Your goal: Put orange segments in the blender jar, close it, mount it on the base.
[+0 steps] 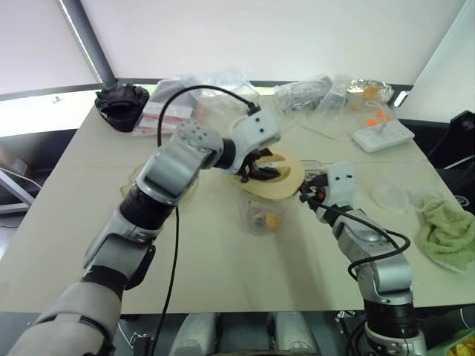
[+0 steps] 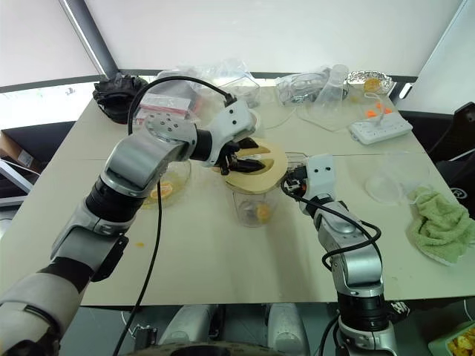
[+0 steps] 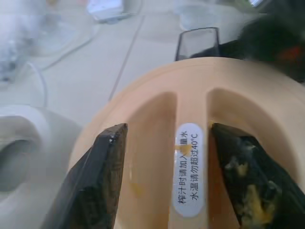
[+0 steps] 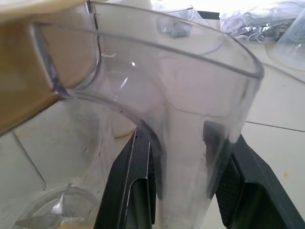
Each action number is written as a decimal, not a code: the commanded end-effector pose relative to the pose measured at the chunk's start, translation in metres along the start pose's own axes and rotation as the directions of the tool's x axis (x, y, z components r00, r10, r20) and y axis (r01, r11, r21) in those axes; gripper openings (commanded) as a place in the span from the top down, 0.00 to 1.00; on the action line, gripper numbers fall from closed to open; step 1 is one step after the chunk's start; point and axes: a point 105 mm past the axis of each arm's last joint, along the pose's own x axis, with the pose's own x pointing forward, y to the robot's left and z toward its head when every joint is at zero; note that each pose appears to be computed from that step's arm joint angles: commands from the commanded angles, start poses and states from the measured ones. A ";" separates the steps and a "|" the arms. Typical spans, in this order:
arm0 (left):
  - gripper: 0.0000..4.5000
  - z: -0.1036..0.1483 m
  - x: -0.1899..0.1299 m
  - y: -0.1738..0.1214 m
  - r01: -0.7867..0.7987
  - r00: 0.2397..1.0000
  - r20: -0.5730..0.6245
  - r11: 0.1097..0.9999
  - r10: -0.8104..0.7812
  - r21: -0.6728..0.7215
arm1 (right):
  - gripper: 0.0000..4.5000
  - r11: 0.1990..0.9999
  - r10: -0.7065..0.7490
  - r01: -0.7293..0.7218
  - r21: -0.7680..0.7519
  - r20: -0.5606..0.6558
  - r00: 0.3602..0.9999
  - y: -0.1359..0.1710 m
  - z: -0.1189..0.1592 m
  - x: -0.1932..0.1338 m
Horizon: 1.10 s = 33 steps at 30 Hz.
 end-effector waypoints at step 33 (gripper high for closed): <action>0.41 -0.007 -0.124 0.052 -0.222 0.830 0.406 0.894 0.383 -0.389 | 0.78 0.999 0.031 -0.028 -0.019 0.191 0.981 -0.008 0.054 -0.013</action>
